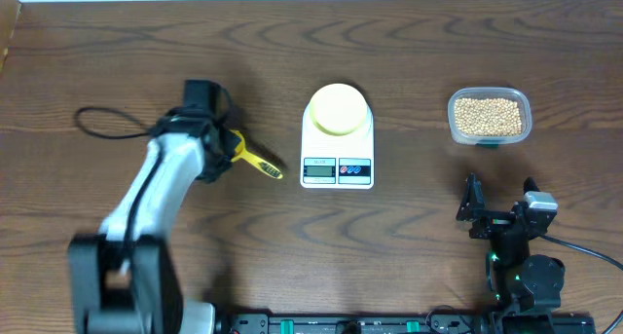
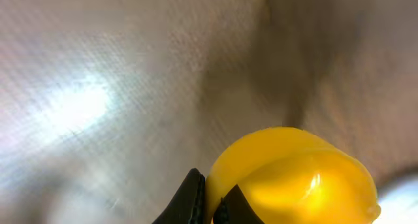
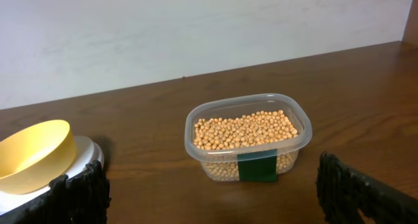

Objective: Scoop item into bowl and weigh 50g on scale
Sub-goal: 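Grasp the yellow scoop with the left gripper and lift it, then carry the scoop toward center and reach the right gripper toward its handle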

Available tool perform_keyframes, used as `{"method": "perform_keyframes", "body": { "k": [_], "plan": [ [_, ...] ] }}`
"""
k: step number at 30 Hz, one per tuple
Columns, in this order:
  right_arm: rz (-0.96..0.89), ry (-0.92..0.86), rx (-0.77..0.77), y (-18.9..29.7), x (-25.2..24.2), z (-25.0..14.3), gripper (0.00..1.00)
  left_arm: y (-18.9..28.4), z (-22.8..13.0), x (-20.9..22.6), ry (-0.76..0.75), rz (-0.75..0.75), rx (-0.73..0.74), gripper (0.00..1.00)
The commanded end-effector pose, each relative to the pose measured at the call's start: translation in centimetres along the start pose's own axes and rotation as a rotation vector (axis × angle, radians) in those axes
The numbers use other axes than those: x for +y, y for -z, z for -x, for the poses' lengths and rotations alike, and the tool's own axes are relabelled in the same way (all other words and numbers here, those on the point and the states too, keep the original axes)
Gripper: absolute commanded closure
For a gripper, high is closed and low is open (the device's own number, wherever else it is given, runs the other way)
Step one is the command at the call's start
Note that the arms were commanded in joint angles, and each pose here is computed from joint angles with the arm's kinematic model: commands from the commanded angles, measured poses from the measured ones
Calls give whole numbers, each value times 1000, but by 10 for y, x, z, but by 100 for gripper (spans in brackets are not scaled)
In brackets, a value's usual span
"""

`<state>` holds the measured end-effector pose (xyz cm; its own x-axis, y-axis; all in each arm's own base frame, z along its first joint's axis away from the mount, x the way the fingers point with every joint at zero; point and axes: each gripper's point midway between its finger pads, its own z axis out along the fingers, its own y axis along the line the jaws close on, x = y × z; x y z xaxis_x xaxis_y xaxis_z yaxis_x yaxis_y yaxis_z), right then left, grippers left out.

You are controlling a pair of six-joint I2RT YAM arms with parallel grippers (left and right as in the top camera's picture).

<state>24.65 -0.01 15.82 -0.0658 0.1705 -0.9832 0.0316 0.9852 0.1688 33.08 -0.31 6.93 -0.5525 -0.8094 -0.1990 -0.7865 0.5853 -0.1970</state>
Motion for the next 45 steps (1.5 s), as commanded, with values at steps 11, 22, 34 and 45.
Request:
{"method": "perform_keyframes", "body": {
  "k": [11, 22, 34, 45],
  "plan": [
    [2, 11, -2, 0, 1, 0, 1, 163, -23, 57, -71, -239, -189, 93],
    [163, -183, 44, 3, 29, -5, 1, 182, -44, 90, 3, -252, -183, 93],
    [805, -761, 518, 70, 137, -21, 1, 156, -63, 73, 247, -213, 34, 93],
    [783, -795, 477, 64, 134, -12, 1, 116, -91, 38, 232, -111, 263, 93]
  ]
}}
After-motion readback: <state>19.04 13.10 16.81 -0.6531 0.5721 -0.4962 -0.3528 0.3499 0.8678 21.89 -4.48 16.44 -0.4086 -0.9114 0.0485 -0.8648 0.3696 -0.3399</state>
